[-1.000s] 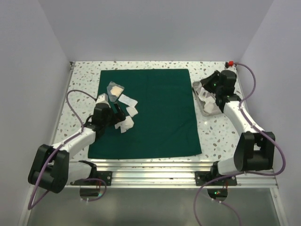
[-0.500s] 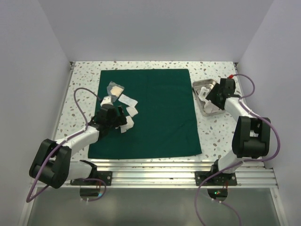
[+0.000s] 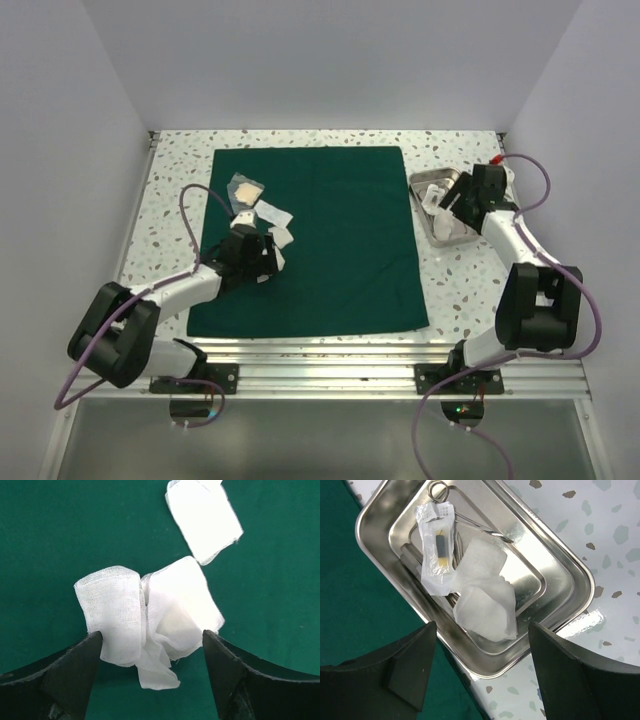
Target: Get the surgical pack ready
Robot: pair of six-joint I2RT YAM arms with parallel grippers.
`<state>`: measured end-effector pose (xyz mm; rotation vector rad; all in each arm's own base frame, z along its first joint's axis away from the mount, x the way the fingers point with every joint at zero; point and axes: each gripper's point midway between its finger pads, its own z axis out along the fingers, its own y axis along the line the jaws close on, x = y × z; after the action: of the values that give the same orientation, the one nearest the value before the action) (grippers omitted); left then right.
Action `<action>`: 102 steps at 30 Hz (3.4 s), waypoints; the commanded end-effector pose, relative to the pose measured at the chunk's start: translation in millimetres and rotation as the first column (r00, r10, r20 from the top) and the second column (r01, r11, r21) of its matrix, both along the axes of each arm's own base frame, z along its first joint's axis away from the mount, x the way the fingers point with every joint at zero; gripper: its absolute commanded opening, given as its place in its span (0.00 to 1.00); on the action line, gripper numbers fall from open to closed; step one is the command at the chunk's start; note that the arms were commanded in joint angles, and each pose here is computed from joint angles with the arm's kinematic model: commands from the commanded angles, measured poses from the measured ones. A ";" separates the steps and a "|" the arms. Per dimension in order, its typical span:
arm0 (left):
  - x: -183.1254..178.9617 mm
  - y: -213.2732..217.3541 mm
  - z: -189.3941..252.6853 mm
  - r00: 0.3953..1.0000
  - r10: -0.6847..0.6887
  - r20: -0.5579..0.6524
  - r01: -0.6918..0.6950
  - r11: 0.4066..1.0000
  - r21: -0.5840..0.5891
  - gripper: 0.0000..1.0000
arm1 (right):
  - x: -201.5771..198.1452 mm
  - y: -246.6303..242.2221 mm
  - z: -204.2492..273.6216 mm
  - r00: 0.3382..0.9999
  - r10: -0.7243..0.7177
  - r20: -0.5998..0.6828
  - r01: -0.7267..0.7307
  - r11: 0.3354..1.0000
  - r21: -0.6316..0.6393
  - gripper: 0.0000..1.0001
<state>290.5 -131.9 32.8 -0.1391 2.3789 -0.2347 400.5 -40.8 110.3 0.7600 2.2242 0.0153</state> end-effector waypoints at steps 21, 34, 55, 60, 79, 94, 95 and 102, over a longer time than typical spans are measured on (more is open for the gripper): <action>25.0 -12.0 43.9 0.996 0.004 0.093 -0.011 0.997 0.078 0.00 | -1.2 83.9 52.7 0.934 0.309 0.179 -0.329 0.940 0.096 0.77; 19.5 -43.0 134.4 0.946 -0.070 0.318 0.150 0.960 -0.236 0.00 | -32.3 288.5 69.5 0.598 0.650 0.469 -0.801 0.496 0.335 0.98; 16.5 -117.0 205.1 0.855 -0.200 0.478 0.495 0.586 -0.641 0.00 | -50.8 340.1 122.1 0.621 0.455 0.638 -0.760 0.548 0.349 0.99; 31.5 -128.2 209.5 0.845 -0.196 0.498 0.502 0.611 -0.612 0.00 | -8.6 216.8 111.5 0.832 0.359 0.424 -0.423 0.904 0.066 0.94; 47.6 -144.4 212.7 0.827 -0.236 0.511 0.525 0.651 -0.549 0.00 | 3.9 30.0 -4.1 0.998 0.051 -0.042 -0.053 0.998 -0.046 0.38; 48.9 -178.4 227.1 0.778 -0.317 0.543 0.605 0.611 -0.510 0.00 | -18.3 31.8 -55.4 0.987 0.048 -0.151 -0.051 0.998 -0.020 0.08; 49.4 -179.2 225.5 0.779 -0.320 0.539 0.604 0.613 -0.509 0.00 | -18.9 34.0 -56.0 0.988 0.056 -0.146 -0.058 0.998 -0.012 0.06; 51.6 -209.2 218.4 0.766 -0.369 0.526 0.630 0.595 -0.499 0.00 | -43.9 58.5 -46.9 0.986 0.133 -0.104 -0.127 0.990 0.060 0.03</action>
<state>339.4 -325.4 246.6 0.2057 1.8082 -1.2812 357.4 1.7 39.1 0.6999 2.4434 0.0047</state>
